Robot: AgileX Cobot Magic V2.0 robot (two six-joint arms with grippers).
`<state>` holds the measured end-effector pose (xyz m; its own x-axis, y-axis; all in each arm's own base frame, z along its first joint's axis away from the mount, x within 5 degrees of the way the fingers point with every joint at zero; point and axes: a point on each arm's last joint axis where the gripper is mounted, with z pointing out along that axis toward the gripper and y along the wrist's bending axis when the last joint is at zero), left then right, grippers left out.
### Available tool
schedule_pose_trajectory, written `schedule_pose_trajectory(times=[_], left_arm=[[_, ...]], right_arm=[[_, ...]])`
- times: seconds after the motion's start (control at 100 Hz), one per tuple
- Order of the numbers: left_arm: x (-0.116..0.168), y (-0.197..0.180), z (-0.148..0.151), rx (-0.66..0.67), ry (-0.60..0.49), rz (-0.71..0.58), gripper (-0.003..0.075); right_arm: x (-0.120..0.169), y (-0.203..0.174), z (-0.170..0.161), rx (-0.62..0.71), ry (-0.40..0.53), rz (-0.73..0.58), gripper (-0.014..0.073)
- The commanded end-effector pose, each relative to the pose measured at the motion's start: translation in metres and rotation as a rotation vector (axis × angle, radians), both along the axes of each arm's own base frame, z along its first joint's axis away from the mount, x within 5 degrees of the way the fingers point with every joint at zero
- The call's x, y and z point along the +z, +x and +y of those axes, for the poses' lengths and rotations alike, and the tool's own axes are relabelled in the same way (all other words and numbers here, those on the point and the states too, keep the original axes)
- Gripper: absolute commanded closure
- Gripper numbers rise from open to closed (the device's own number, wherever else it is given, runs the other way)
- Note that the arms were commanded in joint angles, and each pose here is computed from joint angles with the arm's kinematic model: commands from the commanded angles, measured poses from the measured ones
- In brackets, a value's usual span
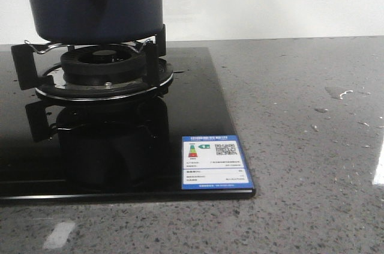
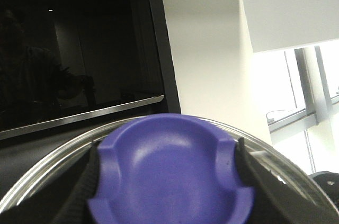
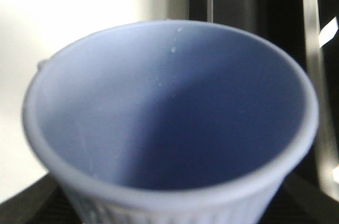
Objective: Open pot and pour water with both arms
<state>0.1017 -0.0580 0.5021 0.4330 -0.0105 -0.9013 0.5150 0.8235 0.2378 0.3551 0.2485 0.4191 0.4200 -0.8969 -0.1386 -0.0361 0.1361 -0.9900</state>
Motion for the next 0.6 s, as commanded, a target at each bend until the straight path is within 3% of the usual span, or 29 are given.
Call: schedule_pose_trajectory(times=[0.0,0.2,0.39,0.49,0.59], left_arm=[[0.011,-0.005,0.003,0.0,-0.075,-0.016,0.0514],[0.011,-0.005,0.003,0.011,-0.057,-0.02,0.0514],[0.01,-0.004,0.003,0.018,-0.043,-0.023,0.0514],[0.01,-0.004,0.003,0.021,-0.038,-0.023,0.0514],[0.01,-0.004,0.003,0.021,-0.038,-0.023,0.0514]], right_arm=[[0.03,-0.008,-0.02,-0.077,0.347,0.096,0.0344],[0.028,-0.014,-0.047,-0.353,0.777,0.288,0.0344],[0.04,-0.025,-0.103,-0.639,1.099,0.304,0.0344],[0.037,-0.031,-0.134,-0.718,1.233,0.279,0.0344],[0.025,-0.039,-0.153,-0.683,1.267,0.304,0.0344]])
